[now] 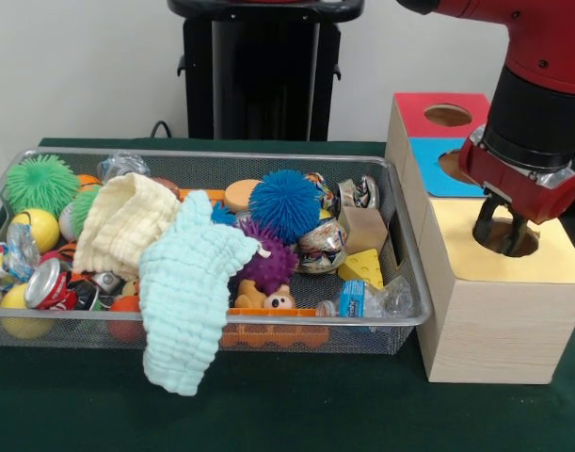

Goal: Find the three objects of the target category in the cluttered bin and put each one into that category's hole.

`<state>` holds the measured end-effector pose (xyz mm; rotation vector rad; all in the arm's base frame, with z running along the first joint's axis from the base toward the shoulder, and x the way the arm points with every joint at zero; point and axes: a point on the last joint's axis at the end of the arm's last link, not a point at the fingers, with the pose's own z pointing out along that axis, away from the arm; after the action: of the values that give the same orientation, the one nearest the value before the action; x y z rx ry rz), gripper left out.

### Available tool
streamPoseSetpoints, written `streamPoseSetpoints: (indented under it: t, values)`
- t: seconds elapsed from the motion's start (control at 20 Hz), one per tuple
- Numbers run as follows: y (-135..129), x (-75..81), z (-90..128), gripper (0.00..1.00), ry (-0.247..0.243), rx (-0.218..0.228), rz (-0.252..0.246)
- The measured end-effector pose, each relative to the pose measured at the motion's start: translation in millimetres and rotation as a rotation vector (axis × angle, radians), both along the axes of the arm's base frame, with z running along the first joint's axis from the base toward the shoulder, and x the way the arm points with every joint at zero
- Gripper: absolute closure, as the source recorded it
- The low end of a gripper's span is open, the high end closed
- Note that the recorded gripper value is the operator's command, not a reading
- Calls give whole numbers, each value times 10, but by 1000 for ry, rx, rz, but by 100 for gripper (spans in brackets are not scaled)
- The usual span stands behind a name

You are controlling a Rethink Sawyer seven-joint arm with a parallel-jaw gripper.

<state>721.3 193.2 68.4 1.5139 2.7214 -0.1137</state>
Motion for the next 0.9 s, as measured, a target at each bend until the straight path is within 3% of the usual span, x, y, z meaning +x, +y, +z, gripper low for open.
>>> streamPoseSetpoints:
  t: [0.35, 0.9]
  values:
    - [-1, 2, 157, 0, 0, 6, -4]
    - [-125, 194, 952, 0, -91, 1, -20]
